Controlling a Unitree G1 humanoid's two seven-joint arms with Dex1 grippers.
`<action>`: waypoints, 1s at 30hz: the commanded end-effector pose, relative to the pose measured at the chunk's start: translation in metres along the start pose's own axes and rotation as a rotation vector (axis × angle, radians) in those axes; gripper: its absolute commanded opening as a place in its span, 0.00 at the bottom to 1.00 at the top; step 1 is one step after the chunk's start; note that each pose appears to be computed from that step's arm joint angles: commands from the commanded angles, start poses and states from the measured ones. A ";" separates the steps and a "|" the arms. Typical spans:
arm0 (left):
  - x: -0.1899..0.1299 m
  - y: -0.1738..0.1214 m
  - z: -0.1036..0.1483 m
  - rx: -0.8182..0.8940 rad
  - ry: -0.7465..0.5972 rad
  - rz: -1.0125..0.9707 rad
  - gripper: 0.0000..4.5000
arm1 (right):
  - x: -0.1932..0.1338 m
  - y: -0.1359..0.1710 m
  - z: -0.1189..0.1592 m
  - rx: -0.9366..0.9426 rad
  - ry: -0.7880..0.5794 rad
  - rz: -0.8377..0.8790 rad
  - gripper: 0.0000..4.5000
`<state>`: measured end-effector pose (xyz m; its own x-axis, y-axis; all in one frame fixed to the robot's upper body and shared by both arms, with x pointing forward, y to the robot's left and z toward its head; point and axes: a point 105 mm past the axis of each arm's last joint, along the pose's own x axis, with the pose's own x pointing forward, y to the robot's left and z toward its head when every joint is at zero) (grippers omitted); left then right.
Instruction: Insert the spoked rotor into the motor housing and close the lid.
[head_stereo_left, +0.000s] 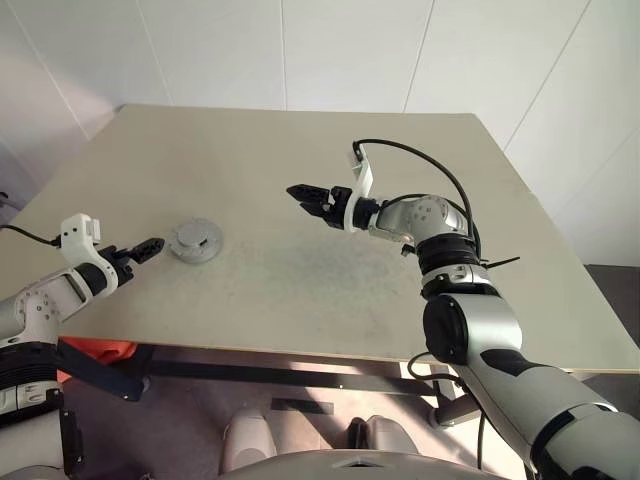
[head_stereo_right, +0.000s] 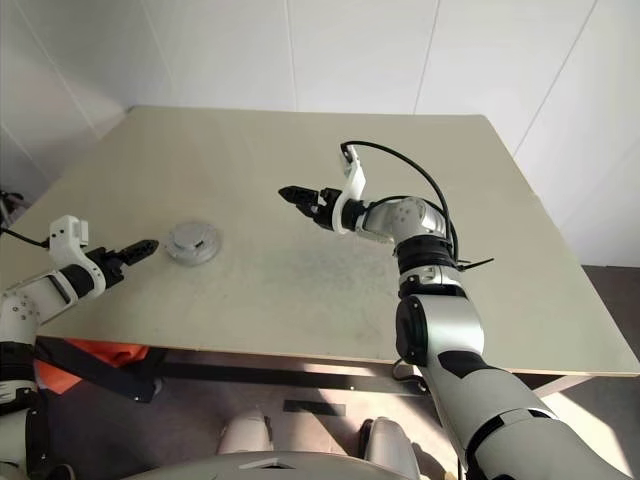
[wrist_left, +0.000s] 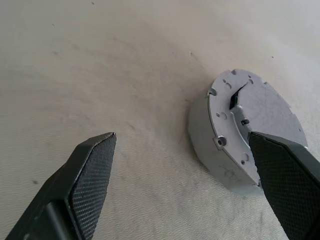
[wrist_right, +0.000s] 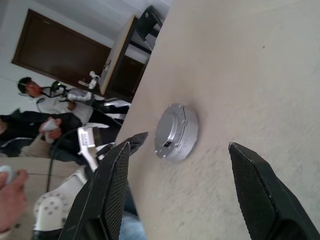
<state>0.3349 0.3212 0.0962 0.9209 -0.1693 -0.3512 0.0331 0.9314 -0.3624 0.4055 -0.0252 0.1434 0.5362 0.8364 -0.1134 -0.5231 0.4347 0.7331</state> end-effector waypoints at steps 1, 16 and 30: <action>0.005 -0.052 0.037 0.170 -0.208 -0.160 0.99 | -0.007 0.003 0.021 -0.350 -0.123 -0.018 0.80; 0.035 -0.159 -0.014 0.489 -0.147 -0.525 0.99 | -0.085 -0.035 0.012 -0.832 0.160 0.015 0.80; 0.037 -0.188 -0.031 0.490 -0.155 -0.604 0.99 | -0.100 -0.047 0.000 -0.859 0.154 -0.031 0.80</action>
<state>0.3471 0.1354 0.1054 0.7343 -0.6661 -0.1307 0.6639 0.7449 -0.0663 0.3703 -0.1315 0.0990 0.4781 0.8207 -0.3128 -0.8588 0.5115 0.0296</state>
